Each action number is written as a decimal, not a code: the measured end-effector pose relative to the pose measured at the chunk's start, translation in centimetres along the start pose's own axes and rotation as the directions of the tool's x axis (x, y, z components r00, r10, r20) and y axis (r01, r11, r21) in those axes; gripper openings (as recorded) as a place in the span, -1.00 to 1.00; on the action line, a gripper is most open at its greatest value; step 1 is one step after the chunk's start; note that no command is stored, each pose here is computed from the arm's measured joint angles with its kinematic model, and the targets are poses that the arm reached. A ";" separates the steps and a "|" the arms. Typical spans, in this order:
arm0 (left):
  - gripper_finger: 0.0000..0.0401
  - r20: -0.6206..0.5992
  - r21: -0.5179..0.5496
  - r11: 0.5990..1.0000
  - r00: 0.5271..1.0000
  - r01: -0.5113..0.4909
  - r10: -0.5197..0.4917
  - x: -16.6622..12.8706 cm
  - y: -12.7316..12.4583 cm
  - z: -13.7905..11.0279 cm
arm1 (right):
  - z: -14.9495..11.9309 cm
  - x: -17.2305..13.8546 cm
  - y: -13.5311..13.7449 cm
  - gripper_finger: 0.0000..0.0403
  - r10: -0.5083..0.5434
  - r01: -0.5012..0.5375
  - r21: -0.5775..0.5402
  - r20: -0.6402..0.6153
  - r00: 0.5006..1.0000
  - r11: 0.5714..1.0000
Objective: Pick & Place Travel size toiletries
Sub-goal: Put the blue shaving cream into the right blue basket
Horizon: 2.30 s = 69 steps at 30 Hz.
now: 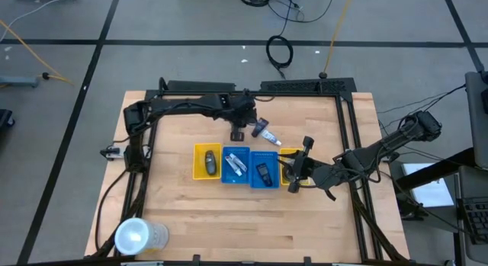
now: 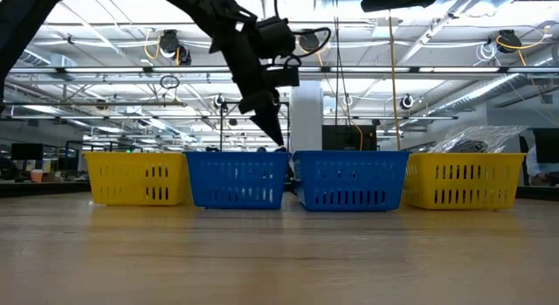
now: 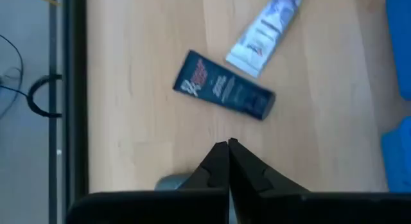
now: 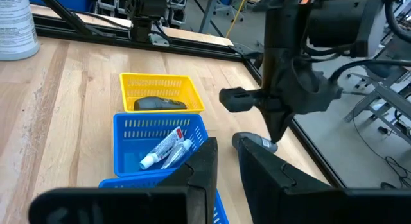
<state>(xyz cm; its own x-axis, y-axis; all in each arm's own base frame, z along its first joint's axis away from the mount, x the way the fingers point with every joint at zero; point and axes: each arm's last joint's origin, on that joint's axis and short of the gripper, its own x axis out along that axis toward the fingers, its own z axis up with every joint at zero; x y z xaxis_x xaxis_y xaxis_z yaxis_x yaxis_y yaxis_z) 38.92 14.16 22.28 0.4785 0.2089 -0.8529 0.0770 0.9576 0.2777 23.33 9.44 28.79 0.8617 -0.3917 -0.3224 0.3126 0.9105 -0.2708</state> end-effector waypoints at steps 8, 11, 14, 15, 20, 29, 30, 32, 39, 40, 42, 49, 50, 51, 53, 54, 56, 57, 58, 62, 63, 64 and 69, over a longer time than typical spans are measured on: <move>-0.86 0.068 -0.193 0.981 0.998 0.017 -0.004 0.8 0.4 0.4 | -0.1 0.0 0.0 -0.73 0.000 0.000 -0.005 -0.004 1.000 1.000; -0.74 0.076 -0.306 0.949 0.996 0.068 -0.047 1.3 0.7 0.0 | -0.1 0.0 0.0 -0.73 0.000 0.000 -0.006 -0.005 1.000 1.000; -0.59 0.068 -0.392 0.916 0.996 0.084 -0.063 1.4 0.9 -0.2 | -0.1 0.1 -0.1 -0.73 -0.005 0.005 -0.005 -0.007 1.000 1.000; -0.54 0.066 -0.411 0.907 0.996 0.086 -0.065 1.5 0.9 -0.3 | -0.1 0.1 -0.1 -0.73 -0.006 0.006 -0.006 -0.009 1.000 1.000; -0.30 0.102 -0.510 0.853 0.992 0.113 -0.071 1.6 0.8 0.0 | -0.1 0.3 -0.3 -0.73 -0.017 0.017 -0.002 -0.012 1.000 1.000; -0.03 0.122 -0.585 0.798 0.989 0.144 -0.090 2.8 -0.1 0.6 | -0.1 0.4 -0.5 -0.73 -0.024 0.024 -0.003 -0.017 1.000 1.000; -0.02 0.116 -0.595 0.791 0.989 0.142 -0.089 3.2 -0.3 0.6 | -0.1 0.4 -0.5 -0.73 -0.024 0.024 -0.003 -0.017 1.000 1.000; -0.01 0.113 -0.625 0.768 0.990 0.141 -0.090 3.9 -0.6 0.6 | -0.2 0.5 -0.5 -0.73 -0.024 0.024 -0.002 -0.017 1.000 1.000; 0.00 0.072 -0.648 0.758 0.996 0.079 -0.042 5.4 -1.0 0.4 | -1.4 0.8 -0.2 -0.73 -0.024 0.024 -0.003 -0.021 0.999 1.000; 0.00 0.073 -0.652 0.755 0.997 0.074 -0.034 5.4 -0.9 0.5 | -1.5 0.8 -0.2 -0.73 -0.025 0.025 -0.005 -0.022 0.999 1.000; 0.00 0.078 -0.661 0.747 0.997 0.074 -0.030 5.4 -0.9 0.5 | -1.6 0.8 -0.2 -0.73 -0.024 0.024 -0.003 -0.020 0.999 1.000; 0.00 0.066 -0.695 0.716 0.997 0.066 -0.029 5.4 -0.9 0.4 | -1.3 0.8 -0.2 -0.73 -0.023 0.023 0.010 0.003 1.000 1.000; 0.00 0.066 -0.701 0.711 0.997 0.066 -0.027 5.4 -0.9 0.4 | -1.3 0.8 -0.1 -0.73 -0.022 0.022 0.008 0.005 1.000 1.000; 0.00 0.065 -0.705 0.707 0.998 0.060 -0.021 5.5 -0.9 0.4 | -1.3 0.8 -0.1 -0.73 -0.022 0.022 0.006 0.007 1.000 1.000; 0.00 0.058 -0.709 0.703 0.998 0.052 -0.015 5.8 -1.0 0.4 | -1.2 0.8 -0.1 -0.73 -0.022 0.022 0.005 0.008 1.000 1.000; 0.00 0.042 -0.712 0.701 0.999 0.043 -0.019 6.1 -1.1 0.3 | -1.2 0.8 -0.1 -0.73 -0.022 0.022 0.004 0.008 1.000 1.000; 0.00 0.036 -0.718 0.695 0.999 0.035 -0.012 7.0 -1.4 0.2 | -1.2 0.8 -0.1 -0.73 -0.022 0.022 0.003 0.008 1.000 1.000; 0.00 0.024 -0.718 0.695 1.000 0.031 -0.019 7.4 -1.6 0.1 | -1.2 0.8 -0.1 -0.73 -0.022 0.022 0.003 0.008 1.000 1.000; 0.00 0.008 -0.717 0.697 1.000 0.025 -0.027 7.8 -1.8 -0.1 | -1.3 0.8 -0.1 -0.73 -0.022 0.022 0.002 0.008 1.000 1.000; 0.00 -0.011 -0.718 0.696 1.000 -0.006 -0.003 8.4 -1.9 -0.3 | -1.3 0.8 -0.2 -0.73 -0.022 0.022 0.005 0.007 1.000 1.000; 0.00 -0.010 -0.719 0.695 1.000 -0.010 0.004 8.4 -1.9 -0.3 | -1.3 0.8 -0.2 -0.73 -0.022 0.022 0.006 0.008 1.000 1.000; 0.00 -0.007 -0.720 0.694 1.000 -0.010 0.007 8.4 -1.8 -0.3 | -1.3 0.8 -0.2 -0.73 -0.022 0.022 0.002 0.008 1.000 1.000; -0.07 -0.016 -0.714 0.700 1.000 -0.012 0.002 8.4 -1.9 -0.3 | -1.3 0.8 -0.2 -0.73 -0.023 0.023 0.000 0.008 1.000 1.000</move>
<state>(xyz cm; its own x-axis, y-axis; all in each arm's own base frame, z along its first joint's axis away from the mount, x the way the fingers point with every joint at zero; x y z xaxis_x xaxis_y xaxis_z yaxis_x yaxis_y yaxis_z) 42.52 14.13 14.43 0.4650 0.2134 -0.8592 -0.5761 0.8099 -0.1106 23.50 8.80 27.42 0.8576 -0.4113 -0.3089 0.3320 0.9013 -0.2783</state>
